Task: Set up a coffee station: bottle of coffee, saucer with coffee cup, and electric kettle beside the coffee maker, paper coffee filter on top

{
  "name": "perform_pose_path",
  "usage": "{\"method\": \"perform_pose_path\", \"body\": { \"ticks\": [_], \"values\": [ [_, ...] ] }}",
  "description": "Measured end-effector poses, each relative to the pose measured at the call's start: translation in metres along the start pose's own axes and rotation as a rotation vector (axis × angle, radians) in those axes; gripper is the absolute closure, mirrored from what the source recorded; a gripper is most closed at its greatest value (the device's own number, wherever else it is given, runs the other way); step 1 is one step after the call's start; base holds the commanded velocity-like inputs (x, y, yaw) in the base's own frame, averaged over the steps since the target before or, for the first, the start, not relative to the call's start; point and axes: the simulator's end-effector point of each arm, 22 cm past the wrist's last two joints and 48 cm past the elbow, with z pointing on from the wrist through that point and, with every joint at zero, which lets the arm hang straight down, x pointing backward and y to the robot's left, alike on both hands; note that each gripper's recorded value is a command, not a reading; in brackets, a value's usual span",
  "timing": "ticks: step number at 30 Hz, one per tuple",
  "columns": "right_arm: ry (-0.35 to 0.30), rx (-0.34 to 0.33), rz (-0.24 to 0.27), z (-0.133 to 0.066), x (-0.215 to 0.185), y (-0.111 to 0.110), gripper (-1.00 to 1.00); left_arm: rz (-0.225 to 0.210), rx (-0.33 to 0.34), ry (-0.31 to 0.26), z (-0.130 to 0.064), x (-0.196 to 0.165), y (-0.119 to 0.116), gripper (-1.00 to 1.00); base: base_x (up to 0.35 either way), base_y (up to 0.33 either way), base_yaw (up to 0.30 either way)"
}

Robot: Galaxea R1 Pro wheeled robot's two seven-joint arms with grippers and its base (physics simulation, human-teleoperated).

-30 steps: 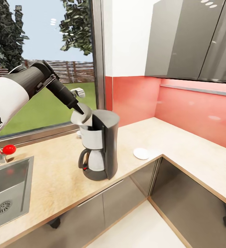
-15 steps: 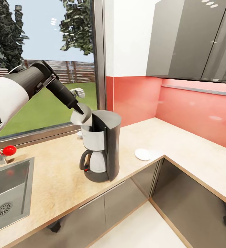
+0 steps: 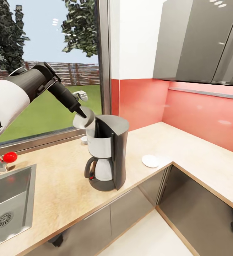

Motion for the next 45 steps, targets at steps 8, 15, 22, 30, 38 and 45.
{"method": "perform_pose_path", "body": {
  "ticks": [8,15,22,30,38,45],
  "values": [
    [0.0,0.0,0.0,0.0,0.0,0.0,-1.0,0.002,0.005,-0.007,0.0,-0.002,-0.002,1.0,0.001,0.001,0.0],
    [0.0,0.0,0.0,0.0,0.0,0.0,-1.0,0.013,0.015,-0.006,0.003,-0.007,-0.007,1.0,0.0,0.0,0.0],
    [0.0,0.001,0.0,0.0,0.0,-0.001,-1.0,0.016,0.02,-0.008,0.004,-0.009,-0.009,1.0,0.0,0.0,0.0],
    [0.0,0.001,0.0,0.0,0.0,-0.001,-1.0,0.021,0.027,-0.012,0.006,-0.012,-0.012,1.0,0.0,0.0,0.0],
    [0.0,0.002,0.0,0.0,0.0,-0.001,-1.0,0.034,0.038,-0.008,0.012,-0.017,-0.018,1.0,0.0,0.0,0.0],
    [0.0,0.002,0.0,0.0,0.0,-0.002,-1.0,0.025,0.047,0.006,0.021,-0.009,-0.018,1.0,0.0,0.0,0.0]
  ]
}}
